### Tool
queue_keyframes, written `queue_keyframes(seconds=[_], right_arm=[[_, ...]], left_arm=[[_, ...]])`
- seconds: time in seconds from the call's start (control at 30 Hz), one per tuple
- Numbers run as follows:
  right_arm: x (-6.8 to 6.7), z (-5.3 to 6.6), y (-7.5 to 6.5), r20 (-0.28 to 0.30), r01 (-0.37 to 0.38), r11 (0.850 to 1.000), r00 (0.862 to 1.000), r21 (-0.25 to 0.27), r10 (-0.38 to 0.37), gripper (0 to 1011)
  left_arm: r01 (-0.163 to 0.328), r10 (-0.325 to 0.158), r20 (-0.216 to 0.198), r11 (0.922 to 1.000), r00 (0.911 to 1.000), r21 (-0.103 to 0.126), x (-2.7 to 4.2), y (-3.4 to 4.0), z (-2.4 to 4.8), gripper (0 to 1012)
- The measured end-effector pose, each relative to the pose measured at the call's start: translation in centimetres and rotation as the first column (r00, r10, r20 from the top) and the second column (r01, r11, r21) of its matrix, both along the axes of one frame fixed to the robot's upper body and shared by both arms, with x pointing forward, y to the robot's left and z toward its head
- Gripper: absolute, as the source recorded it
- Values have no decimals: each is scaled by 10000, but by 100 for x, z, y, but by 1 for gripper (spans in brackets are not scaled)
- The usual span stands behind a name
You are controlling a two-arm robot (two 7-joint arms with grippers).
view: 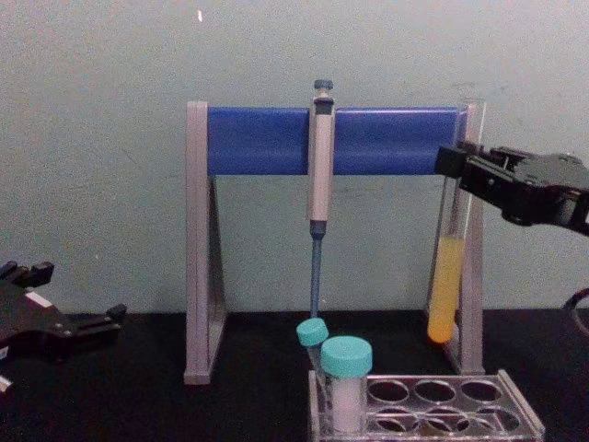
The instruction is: Pick up the test tube from the test tube rack, shake it, then place it back into the test tube rack.
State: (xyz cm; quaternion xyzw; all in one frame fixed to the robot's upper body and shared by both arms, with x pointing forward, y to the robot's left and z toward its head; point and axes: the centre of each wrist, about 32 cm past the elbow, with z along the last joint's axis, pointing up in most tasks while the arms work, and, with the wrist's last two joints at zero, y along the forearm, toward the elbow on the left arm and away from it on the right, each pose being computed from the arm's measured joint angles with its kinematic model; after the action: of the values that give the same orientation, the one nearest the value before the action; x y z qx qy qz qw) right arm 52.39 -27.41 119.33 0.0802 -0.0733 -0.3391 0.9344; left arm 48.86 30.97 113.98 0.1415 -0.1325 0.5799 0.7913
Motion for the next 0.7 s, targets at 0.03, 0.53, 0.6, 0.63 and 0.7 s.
queue_keyframes(seconds=[0.03, 0.53, 0.6, 0.63, 0.7], right_arm=[[6, -12, 0, 9, 39, 10000, 10000, -1, -39, 232], [95, -1, 83, 131, -875, 9960, 9961, -159, 878, 232], [96, 2, 80, 83, -1121, 9935, 9936, -212, 1123, 232], [95, 12, 74, 39, -1346, 9906, 9909, -254, 1347, 232], [89, 22, 63, -9, -1575, 9871, 9875, -292, 1576, 232]], left_arm=[[-1, 1, 0, 10000, 10000, 0, 0, 0, 0, 1001], [0, 0, -1, 10000, 10000, 0, 0, 0, 0, 1001], [0, 0, 0, 10000, 10000, 0, 0, 0, 0, 1001], [0, 0, 0, 10000, 10000, 0, 0, 0, 0, 1001], [0, 0, 0, 10000, 10000, 0, 0, 0, 0, 1001]])
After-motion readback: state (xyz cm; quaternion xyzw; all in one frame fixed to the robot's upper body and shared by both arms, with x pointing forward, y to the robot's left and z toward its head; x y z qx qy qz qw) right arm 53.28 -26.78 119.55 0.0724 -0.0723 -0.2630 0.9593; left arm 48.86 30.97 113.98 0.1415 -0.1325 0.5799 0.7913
